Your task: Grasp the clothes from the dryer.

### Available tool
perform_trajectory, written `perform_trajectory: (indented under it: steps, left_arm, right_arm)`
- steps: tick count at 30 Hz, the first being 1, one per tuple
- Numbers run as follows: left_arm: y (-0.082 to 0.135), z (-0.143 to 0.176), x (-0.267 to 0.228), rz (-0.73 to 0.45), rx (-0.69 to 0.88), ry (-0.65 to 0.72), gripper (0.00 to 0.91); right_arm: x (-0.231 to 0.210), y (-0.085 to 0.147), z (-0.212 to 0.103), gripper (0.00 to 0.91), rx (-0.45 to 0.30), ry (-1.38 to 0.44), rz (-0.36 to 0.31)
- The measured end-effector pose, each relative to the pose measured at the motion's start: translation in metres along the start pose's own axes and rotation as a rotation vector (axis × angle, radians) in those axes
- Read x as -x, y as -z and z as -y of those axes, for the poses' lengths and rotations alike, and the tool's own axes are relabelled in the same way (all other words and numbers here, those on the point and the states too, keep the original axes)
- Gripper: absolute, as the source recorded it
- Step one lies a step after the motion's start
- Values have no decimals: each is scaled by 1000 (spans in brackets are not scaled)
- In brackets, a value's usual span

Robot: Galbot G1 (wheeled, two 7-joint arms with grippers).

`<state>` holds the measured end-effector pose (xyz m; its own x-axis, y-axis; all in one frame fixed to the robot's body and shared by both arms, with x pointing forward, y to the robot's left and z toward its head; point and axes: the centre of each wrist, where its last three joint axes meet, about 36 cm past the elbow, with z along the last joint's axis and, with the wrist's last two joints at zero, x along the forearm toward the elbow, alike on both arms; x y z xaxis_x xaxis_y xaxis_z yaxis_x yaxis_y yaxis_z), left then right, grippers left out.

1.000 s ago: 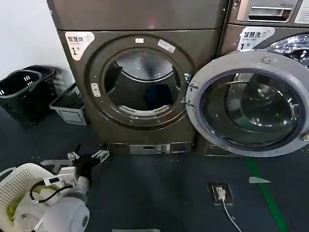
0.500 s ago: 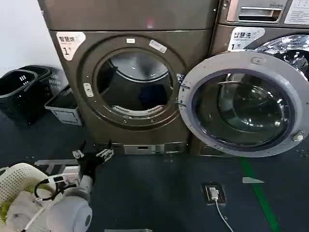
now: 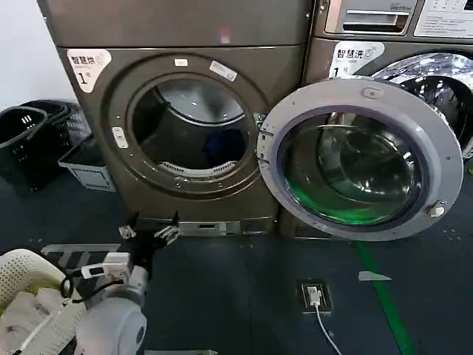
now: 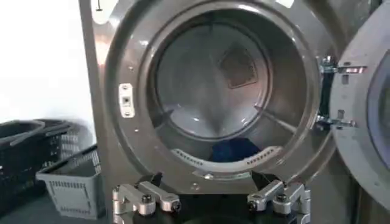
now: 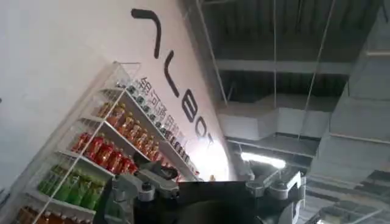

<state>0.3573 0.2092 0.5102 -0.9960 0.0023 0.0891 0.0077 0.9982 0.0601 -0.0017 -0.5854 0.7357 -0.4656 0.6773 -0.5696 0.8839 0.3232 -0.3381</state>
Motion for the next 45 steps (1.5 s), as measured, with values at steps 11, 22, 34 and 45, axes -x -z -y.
perform_trajectory:
  steps: [11,22,34,45]
  left_arm:
    - [-2,2,1,6,12,-8,907]
    - [-2,5,4,5,17,-21,907]
    - [-5,9,8,-6,23,-21,907]
    - [-6,11,11,-6,26,-21,907]
  right_arm:
    - [0,0,1,907,5,10,19]
    - [0,1,2,907,2,17,27]
    - [0,3,4,907,4,18,29]
    - [-1,4,6,907,17,14,19]
